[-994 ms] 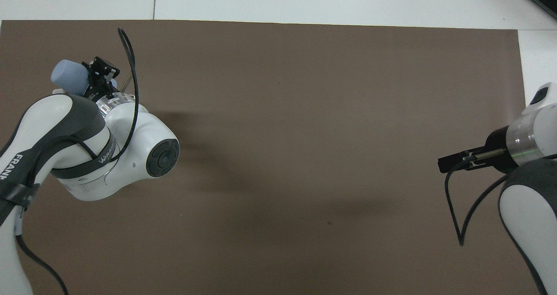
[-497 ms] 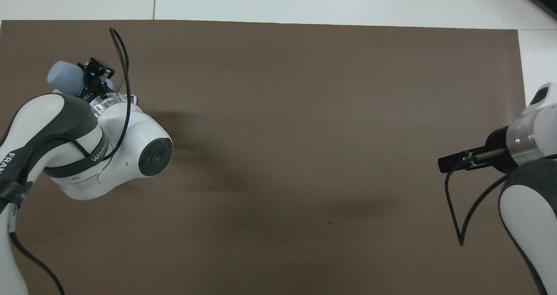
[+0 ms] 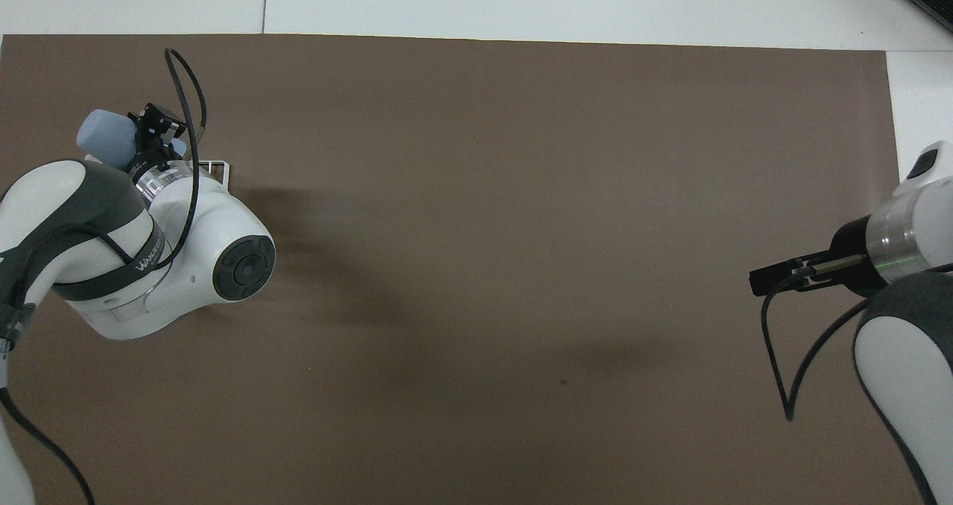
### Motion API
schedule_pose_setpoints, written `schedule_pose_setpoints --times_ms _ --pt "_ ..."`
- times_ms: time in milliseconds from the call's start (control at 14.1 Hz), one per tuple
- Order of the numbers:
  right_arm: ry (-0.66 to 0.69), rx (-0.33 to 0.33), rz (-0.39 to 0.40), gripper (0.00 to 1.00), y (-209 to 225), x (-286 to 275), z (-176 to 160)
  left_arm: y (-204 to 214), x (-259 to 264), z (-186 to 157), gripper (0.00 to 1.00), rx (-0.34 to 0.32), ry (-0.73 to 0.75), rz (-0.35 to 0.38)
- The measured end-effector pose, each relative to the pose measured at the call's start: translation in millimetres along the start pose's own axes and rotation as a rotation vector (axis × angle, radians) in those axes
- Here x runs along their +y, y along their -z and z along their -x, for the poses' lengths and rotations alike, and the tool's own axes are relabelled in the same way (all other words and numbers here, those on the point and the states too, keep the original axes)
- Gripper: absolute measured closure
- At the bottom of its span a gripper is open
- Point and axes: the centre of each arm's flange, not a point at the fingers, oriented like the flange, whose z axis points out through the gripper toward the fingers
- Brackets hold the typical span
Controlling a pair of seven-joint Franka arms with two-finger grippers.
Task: Hang cup on cup holder
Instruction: 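Move the held cup with the left gripper above the wire rack, then lower the cup onto a rack hook and open the left gripper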
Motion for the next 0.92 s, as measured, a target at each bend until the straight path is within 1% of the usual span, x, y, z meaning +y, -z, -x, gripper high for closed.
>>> schedule_pose_setpoints --times_ms 284,355,497,710,923 --pt "0.0 0.0 0.0 0.0 0 0 0 5 -5 6 0.0 0.003 0.026 -0.005" --pt "0.0 0.0 0.0 0.0 0 0 0 7 -7 12 0.0 0.015 0.061 0.011" --pt "0.0 0.0 0.0 0.0 0 0 0 13 -9 27 0.0 0.058 0.164 0.087" --pt "0.0 0.0 0.0 0.0 0 0 0 28 -14 53 0.0 0.205 0.382 0.218" --pt "0.0 0.0 0.0 0.0 0 0 0 22 -9 67 0.0 0.328 0.547 0.357"
